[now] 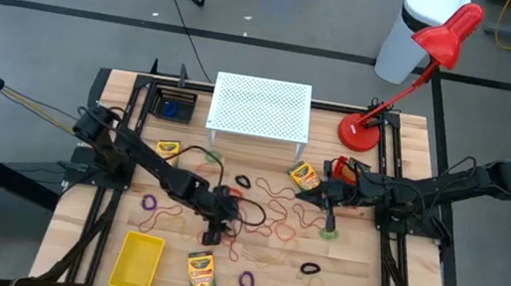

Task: Pick & Place Office Desk Supplies
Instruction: Put the red rubber band into the yellow bin

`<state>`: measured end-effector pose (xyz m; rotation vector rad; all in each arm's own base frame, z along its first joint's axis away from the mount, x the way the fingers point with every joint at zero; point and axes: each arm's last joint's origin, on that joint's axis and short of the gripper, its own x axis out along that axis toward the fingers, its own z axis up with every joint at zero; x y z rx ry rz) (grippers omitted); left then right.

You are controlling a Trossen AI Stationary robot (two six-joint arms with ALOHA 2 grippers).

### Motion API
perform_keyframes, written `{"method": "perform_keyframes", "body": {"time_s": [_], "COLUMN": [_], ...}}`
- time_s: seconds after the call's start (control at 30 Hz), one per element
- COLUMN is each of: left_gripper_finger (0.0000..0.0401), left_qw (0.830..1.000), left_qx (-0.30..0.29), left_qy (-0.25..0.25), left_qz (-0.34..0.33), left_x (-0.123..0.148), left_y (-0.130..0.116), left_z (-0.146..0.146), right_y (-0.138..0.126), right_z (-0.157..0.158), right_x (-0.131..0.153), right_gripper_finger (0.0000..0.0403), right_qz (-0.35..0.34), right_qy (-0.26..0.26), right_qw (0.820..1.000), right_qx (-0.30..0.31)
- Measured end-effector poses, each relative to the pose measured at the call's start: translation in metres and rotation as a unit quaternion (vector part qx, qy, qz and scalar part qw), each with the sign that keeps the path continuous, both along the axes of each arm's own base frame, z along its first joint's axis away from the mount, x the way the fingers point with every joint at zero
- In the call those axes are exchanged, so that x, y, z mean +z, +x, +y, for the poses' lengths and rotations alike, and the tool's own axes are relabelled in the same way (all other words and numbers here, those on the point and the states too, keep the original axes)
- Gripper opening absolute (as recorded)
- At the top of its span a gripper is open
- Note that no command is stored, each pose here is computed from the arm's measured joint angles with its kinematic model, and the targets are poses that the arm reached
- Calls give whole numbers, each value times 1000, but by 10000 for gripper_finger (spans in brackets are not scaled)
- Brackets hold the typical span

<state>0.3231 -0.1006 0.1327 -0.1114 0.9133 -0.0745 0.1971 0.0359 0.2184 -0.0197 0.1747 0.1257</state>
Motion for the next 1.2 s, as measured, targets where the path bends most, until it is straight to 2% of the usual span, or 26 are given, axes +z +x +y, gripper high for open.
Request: {"method": "perform_keyframes", "body": {"time_s": [0.2, 0.47, 0.7, 0.83, 1.07, 1.2], "left_gripper_finger": [151, 134, 127, 97, 13, 8], "left_qw": [998, 996, 994, 994, 994, 994], "left_qx": [-41, -79, -92, -92, -95, -90], "left_qy": [50, 52, 52, 53, 52, 56], "left_qz": [-8, 8, 12, 21, 35, 27], "left_x": [-3, -15, -15, -14, -11, 3], "left_y": [5, 20, 20, 18, 14, 10], "left_z": [2, 5, 5, 5, 6, 7], "right_y": [0, 3, 6, 6, 6, 6], "right_z": [0, 1, 1, 1, 1, 1], "right_x": [0, -3, -7, -7, -6, -6], "right_gripper_finger": [5, 5, 5, 5, 5, 5], "right_qz": [0, 6, 15, 12, 10, 10], "right_qy": [0, -2, -8, -7, -7, -7], "right_qw": [1000, 1000, 1000, 1000, 1000, 1000], "right_qx": [0, 0, -7, -7, -7, -7]}}
